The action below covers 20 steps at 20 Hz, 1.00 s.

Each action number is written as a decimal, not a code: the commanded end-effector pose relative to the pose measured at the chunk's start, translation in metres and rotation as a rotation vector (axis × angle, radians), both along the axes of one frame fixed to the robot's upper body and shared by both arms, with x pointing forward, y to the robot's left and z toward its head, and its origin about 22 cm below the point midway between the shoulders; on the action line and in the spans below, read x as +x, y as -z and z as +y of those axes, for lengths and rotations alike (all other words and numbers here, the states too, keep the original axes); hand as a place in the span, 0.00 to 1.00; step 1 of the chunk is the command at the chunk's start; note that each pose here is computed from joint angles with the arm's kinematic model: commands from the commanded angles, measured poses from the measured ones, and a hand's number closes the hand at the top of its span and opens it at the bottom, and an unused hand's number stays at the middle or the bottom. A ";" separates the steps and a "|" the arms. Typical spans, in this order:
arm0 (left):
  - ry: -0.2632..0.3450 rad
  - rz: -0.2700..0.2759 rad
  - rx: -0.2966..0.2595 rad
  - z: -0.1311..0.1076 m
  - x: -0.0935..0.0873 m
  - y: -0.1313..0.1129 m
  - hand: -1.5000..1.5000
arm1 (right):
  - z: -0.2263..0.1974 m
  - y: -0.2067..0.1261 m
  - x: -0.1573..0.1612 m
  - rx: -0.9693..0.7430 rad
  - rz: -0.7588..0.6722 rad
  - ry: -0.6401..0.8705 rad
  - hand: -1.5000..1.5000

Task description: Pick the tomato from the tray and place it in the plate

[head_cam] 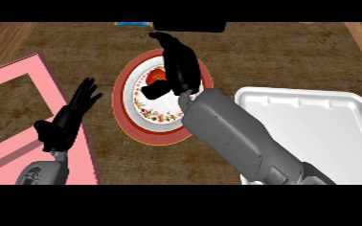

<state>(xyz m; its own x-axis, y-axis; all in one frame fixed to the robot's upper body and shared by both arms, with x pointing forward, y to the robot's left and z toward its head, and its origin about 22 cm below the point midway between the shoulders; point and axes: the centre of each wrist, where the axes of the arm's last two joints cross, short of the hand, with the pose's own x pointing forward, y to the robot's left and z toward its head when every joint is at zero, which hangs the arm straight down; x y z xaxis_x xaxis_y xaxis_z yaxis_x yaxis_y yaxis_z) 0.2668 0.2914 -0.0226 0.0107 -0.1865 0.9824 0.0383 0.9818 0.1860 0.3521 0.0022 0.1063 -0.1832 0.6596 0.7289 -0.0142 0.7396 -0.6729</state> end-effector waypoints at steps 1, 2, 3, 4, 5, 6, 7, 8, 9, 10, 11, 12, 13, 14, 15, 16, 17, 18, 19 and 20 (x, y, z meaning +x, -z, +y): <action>-0.001 0.013 0.009 0.011 -0.001 -0.007 0.50 | -0.012 0.007 0.008 0.164 -0.034 0.058 0.00; -0.011 0.017 -0.004 0.012 -0.001 0.002 0.50 | -0.012 -0.008 0.014 0.227 -0.057 0.074 0.00; -0.012 0.022 -0.011 0.001 0.005 -0.001 0.50 | -0.019 0.006 0.009 0.269 -0.064 0.085 0.00; -0.026 0.022 0.001 0.010 -0.004 0.000 0.50 | -0.021 -0.014 0.014 0.329 -0.077 0.086 0.00; -0.018 0.005 0.005 0.017 0.000 -0.001 0.50 | -0.029 -0.010 0.018 0.372 -0.065 0.093 0.00; -0.021 0.016 0.018 0.008 -0.017 0.007 0.50 | -0.038 0.012 0.014 0.402 -0.041 0.130 0.00; -0.035 0.032 0.011 0.002 -0.010 -0.004 0.50 | -0.041 0.000 0.012 0.439 -0.055 0.092 0.00; -0.032 0.018 0.007 0.010 -0.010 0.006 0.50 | -0.060 0.001 0.015 0.503 -0.029 0.076 0.00; -0.048 0.014 0.009 0.012 -0.010 -0.004 0.50 | -0.076 0.004 0.015 0.522 -0.043 0.078 0.00; -0.025 0.015 0.002 0.004 -0.011 0.003 0.50 | -0.096 0.015 0.023 0.554 -0.039 0.094 0.00; -0.025 0.033 -0.005 0.006 -0.008 -0.013 0.50 | -0.107 0.021 0.015 0.567 -0.029 0.080 0.00; -0.041 0.032 0.008 0.022 -0.007 -0.014 0.50 | -0.122 0.028 0.018 0.584 -0.066 0.097 0.00; -0.048 0.031 0.003 0.022 -0.006 -0.004 0.50 | -0.143 0.033 0.012 0.563 -0.047 0.059 0.00; -0.054 0.021 0.012 0.007 -0.013 -0.009 0.50 | -0.163 0.053 0.006 0.575 -0.057 0.070 0.00; -0.047 0.017 0.019 0.031 -0.006 -0.004 0.50 | -0.175 0.052 0.017 0.587 -0.063 0.057 0.00; -0.040 0.043 0.005 0.020 -0.018 -0.008 0.50 | -0.193 0.067 0.007 0.569 -0.050 0.037 0.00; -0.055 0.027 -0.011 0.017 -0.017 0.003 0.50 | -0.204 0.047 0.012 0.559 -0.040 0.016 0.00; -0.052 0.047 0.011 0.013 -0.012 -0.005 0.50 | -0.200 0.053 0.024 0.569 -0.051 0.003 0.00; -0.041 0.046 0.014 0.010 -0.016 0.007 0.50 | -0.217 0.079 0.003 0.541 -0.047 -0.021 0.00; -0.046 0.030 0.006 0.033 -0.028 -0.008 0.50 | -0.242 0.063 0.001 0.529 -0.045 -0.037 0.00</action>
